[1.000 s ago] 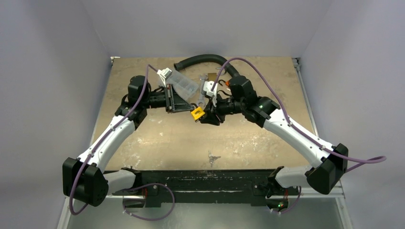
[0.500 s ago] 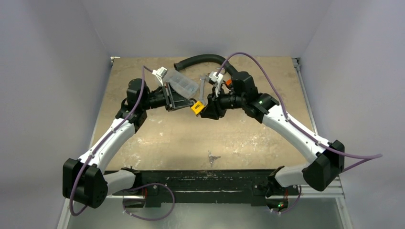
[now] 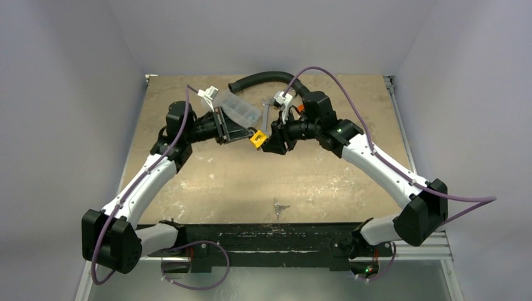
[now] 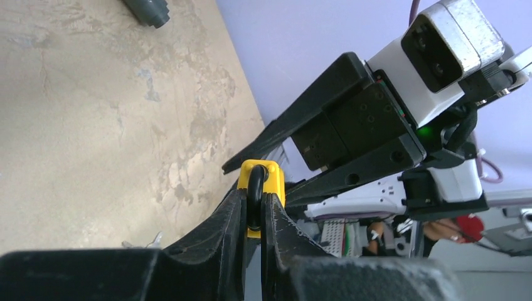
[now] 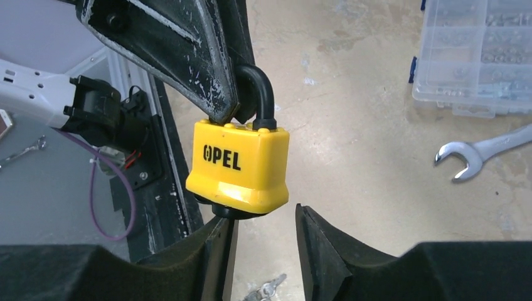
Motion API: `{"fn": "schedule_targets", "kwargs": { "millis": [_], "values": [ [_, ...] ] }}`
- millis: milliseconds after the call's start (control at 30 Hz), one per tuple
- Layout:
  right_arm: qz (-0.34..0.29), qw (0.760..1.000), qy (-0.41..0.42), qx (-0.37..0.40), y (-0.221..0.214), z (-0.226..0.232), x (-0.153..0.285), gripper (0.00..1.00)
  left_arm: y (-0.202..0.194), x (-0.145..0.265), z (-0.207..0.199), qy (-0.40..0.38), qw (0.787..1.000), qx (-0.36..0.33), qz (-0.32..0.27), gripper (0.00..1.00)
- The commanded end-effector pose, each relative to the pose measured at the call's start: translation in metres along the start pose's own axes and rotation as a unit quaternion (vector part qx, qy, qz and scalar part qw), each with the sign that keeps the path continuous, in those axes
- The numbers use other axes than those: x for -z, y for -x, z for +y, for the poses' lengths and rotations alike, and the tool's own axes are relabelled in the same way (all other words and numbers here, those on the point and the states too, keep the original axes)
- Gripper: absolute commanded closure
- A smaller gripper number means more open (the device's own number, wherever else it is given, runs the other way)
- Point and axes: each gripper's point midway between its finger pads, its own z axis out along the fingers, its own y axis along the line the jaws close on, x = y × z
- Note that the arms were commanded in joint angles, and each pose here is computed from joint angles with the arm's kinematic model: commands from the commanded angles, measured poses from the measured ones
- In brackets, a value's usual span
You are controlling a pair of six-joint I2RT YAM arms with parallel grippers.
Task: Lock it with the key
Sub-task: Adjust the lock, then place the lock at the center of the board.
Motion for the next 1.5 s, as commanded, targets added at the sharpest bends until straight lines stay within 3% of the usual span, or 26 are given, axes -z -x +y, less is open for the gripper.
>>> {"fn": "schedule_targets", "kwargs": {
  "millis": [0, 200, 367, 433, 567, 767, 1067, 1467],
  "values": [
    [-0.156, 0.972, 0.011, 0.175, 0.091, 0.026, 0.027, 0.5, -0.032, 0.018, -0.019, -0.028, 0.993, -0.054, 0.104, 1.0],
    [-0.084, 0.976, 0.039, 0.197, 0.033, 0.036, 0.039, 0.25, 0.0, 0.022, -0.005, -0.003, 0.992, -0.083, 0.092, 1.0],
    [-0.061, 0.977, 0.039, 0.199, 0.011, 0.039, 0.053, 0.16, -0.018, 0.021, 0.041, 0.032, 0.982, -0.114, 0.147, 1.0],
    [-0.057, 0.979, 0.025, 0.194, 0.004, 0.034, 0.058, 0.13, -0.036, 0.023, 0.062, 0.042, 0.977, -0.097, 0.183, 1.0],
    [-0.058, 0.983, -0.014, 0.174, -0.005, 0.017, 0.066, 0.09, -0.067, 0.021, 0.083, 0.048, 0.978, -0.057, 0.193, 1.0],
    [-0.06, 0.984, -0.072, 0.152, -0.011, -0.01, 0.076, 0.05, -0.116, 0.011, 0.101, 0.077, 0.971, -0.084, 0.211, 1.0],
    [-0.046, 0.987, -0.101, 0.12, -0.017, -0.038, 0.068, 0.01, -0.148, -0.003, 0.136, 0.082, 0.967, -0.063, 0.234, 1.0],
    [-0.041, 0.99, -0.102, 0.091, -0.023, -0.054, 0.064, 0.01, -0.188, -0.018, 0.144, 0.051, 0.956, -0.031, 0.288, 1.0]
  ]
}}
